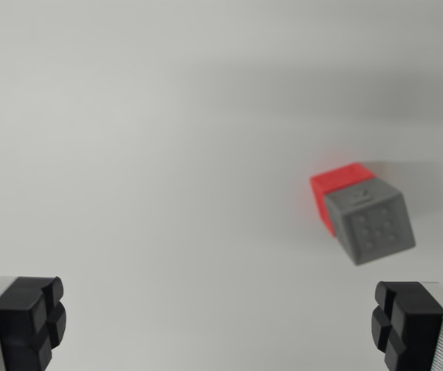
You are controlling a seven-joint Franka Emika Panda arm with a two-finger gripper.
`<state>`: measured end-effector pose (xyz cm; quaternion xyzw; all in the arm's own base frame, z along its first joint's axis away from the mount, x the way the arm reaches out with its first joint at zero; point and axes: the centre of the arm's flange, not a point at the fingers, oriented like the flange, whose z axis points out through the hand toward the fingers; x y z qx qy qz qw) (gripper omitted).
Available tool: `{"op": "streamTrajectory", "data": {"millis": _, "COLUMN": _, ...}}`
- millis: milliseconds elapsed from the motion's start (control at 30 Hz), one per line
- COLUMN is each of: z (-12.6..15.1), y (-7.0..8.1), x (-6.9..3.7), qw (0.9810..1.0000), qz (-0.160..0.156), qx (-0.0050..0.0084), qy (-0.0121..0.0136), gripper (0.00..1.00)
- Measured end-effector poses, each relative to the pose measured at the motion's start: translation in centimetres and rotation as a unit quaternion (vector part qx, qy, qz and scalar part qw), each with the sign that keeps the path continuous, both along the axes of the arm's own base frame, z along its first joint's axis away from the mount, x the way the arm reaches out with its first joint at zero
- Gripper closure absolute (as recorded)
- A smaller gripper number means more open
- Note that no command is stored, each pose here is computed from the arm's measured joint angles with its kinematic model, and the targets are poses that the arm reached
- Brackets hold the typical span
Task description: Destack cube
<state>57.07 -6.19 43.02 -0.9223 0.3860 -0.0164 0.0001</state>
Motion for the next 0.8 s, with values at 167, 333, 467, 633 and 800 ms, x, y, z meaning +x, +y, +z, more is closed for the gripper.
{"op": "streamTrajectory", "data": {"millis": 167, "z": -1.0, "y": -1.1, "x": -0.5, "qw": 0.9999, "qz": 0.015, "qx": 0.0001, "qy": 0.0013, "gripper": 0.00}}
{"op": "streamTrajectory", "data": {"millis": 333, "z": -2.0, "y": -2.1, "x": -0.9, "qw": 0.9996, "qz": 0.029, "qx": 0.0004, "qy": 0.0028, "gripper": 0.00}}
{"op": "streamTrajectory", "data": {"millis": 467, "z": -2.8, "y": -3.0, "x": -1.2, "qw": 0.9992, "qz": 0.041, "qx": 0.0006, "qy": 0.0038, "gripper": 0.00}}
{"op": "streamTrajectory", "data": {"millis": 633, "z": -4.2, "y": -4.3, "x": -1.7, "qw": 0.9982, "qz": 0.059, "qx": 0.0010, "qy": 0.0062, "gripper": 0.00}}
{"op": "streamTrajectory", "data": {"millis": 800, "z": -5.5, "y": -5.6, "x": -2.2, "qw": 0.9970, "qz": 0.077, "qx": 0.0014, "qy": 0.0078, "gripper": 0.00}}
